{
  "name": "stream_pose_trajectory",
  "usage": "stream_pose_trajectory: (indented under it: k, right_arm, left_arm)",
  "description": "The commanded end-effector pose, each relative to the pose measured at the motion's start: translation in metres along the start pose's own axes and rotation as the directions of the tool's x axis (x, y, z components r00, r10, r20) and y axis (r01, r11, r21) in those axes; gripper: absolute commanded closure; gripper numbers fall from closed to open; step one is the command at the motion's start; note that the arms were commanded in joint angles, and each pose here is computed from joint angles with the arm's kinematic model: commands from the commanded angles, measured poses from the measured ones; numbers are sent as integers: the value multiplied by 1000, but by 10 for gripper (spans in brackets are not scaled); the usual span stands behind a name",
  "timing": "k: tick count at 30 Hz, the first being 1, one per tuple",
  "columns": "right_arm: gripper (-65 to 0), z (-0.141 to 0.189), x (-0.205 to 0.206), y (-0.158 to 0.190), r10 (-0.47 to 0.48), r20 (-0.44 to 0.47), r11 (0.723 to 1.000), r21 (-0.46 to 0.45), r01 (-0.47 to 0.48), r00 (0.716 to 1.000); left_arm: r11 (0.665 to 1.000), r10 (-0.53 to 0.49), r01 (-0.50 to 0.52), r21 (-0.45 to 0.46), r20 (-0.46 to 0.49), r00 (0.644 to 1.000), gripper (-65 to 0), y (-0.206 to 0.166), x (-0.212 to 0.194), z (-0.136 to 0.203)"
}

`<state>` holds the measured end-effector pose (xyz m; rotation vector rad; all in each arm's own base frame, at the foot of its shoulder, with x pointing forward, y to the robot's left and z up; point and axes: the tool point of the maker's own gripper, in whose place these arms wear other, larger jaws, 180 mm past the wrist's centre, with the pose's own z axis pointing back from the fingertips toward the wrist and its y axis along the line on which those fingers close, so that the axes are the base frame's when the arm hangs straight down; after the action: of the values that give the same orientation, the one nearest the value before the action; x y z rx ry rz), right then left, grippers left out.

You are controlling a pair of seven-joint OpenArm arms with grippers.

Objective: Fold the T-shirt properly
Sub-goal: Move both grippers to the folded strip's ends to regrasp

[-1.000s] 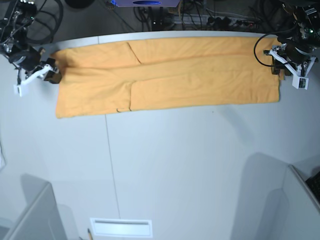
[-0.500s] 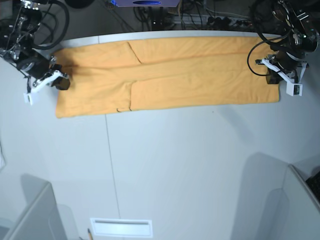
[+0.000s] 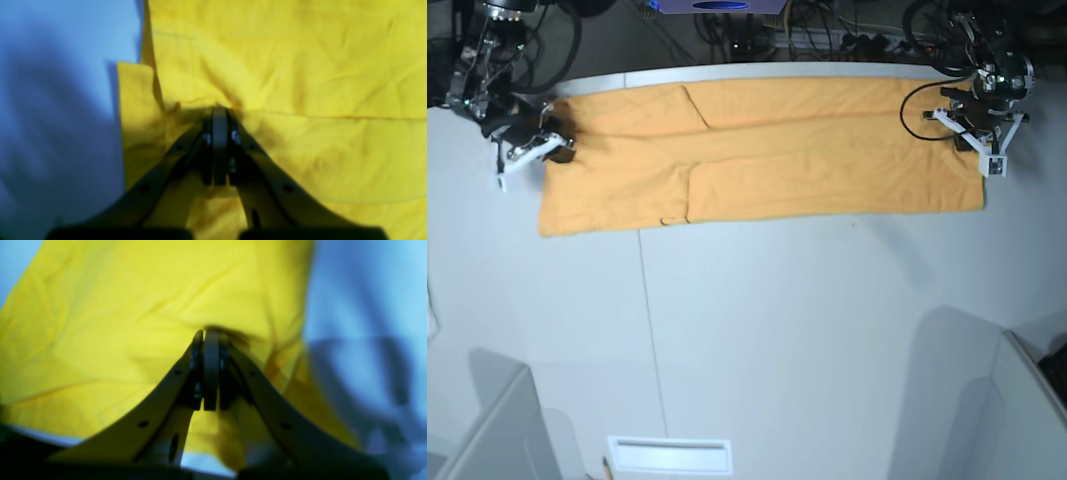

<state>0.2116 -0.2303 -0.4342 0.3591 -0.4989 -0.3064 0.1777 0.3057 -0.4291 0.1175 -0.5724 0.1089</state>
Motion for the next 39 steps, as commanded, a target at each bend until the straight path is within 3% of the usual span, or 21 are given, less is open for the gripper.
stream_pose_trajectory:
  k: [1,6,14,20,25,29,33,35,39]
  right_arm:
    - [0,-1,11,1,15,32,1000,-5,-15,999]
    - [0,-17,37,-8,39,42,997,-71,-36,998]
    - [0,-37,125,12,39,141,998,-56,-32,989]
    - [0,-9,174,45,116,256,993,-37,-110,960]
    - [0,28,168,82,166,334,982,33,-188,928]
    - [0,45,157,101,174,374,970,95,-224,911]
    - [0,45,139,104,163,352,966,134,-222,922]
    - [0,42,122,98,158,320,969,131,-209,934]
    - [0,33,95,97,122,272,974,151,-168,955]
  left_arm:
    - [1000,-13,15,25,-81,997,0,5,-16,-5]
    - [999,32,-31,12,-94,995,0,5,-10,-26]
    - [995,95,-94,-44,23,995,0,-10,68,-54]
    - [999,48,-48,2,84,995,0,-1,109,-21]
    - [988,25,-53,146,192,981,0,40,114,33]
    - [982,-53,12,187,214,975,0,57,113,57]
    - [980,-99,63,186,189,977,0,68,101,61]
    - [982,-68,33,187,186,980,0,76,92,64]
    - [994,44,-68,90,243,969,0,82,83,64]
